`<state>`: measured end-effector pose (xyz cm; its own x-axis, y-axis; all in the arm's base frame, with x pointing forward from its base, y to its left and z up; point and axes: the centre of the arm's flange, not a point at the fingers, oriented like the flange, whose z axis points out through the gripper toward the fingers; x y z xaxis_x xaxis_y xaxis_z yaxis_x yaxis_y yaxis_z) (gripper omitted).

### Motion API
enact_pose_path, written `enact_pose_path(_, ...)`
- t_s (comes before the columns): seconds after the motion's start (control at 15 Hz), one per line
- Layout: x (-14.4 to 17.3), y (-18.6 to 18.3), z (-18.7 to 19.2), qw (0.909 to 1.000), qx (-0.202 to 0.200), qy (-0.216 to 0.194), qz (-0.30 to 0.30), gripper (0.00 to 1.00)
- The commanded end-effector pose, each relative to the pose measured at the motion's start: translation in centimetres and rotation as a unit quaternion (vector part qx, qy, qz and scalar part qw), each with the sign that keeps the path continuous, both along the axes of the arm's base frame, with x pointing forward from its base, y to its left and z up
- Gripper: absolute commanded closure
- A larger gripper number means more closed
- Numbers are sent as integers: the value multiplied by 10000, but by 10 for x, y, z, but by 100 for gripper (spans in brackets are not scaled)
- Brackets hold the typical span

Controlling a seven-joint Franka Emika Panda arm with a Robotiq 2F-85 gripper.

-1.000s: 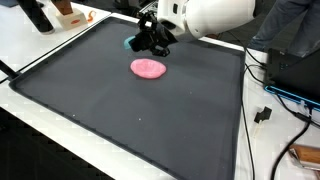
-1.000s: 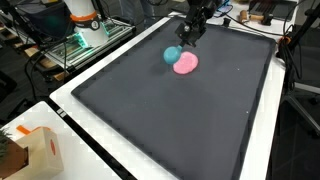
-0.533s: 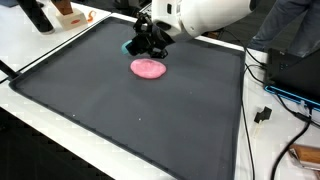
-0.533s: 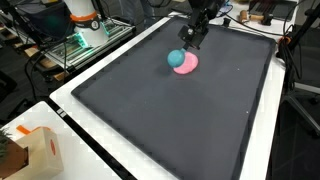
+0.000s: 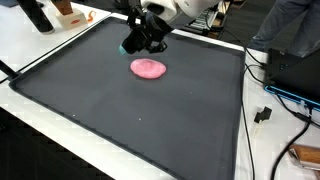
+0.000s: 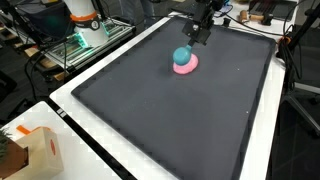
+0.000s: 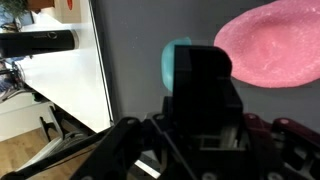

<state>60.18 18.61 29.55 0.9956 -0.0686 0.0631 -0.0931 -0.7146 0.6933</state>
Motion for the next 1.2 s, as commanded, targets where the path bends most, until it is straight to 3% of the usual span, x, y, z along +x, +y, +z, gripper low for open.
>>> enact_pose_path(0.0,-16,-19,29,9971,698,196,235,75)
enact_pose_path(0.27,-23,-36,53,9864,1503,320,579,75)
enact_pose_path(0.47,-30,-50,63,9709,2158,207,1021,75)
enact_pose_path(0.73,-38,-69,67,9384,3124,60,1473,75)
enact_pose_path(1.13,-48,-98,57,8765,4407,126,1934,75)
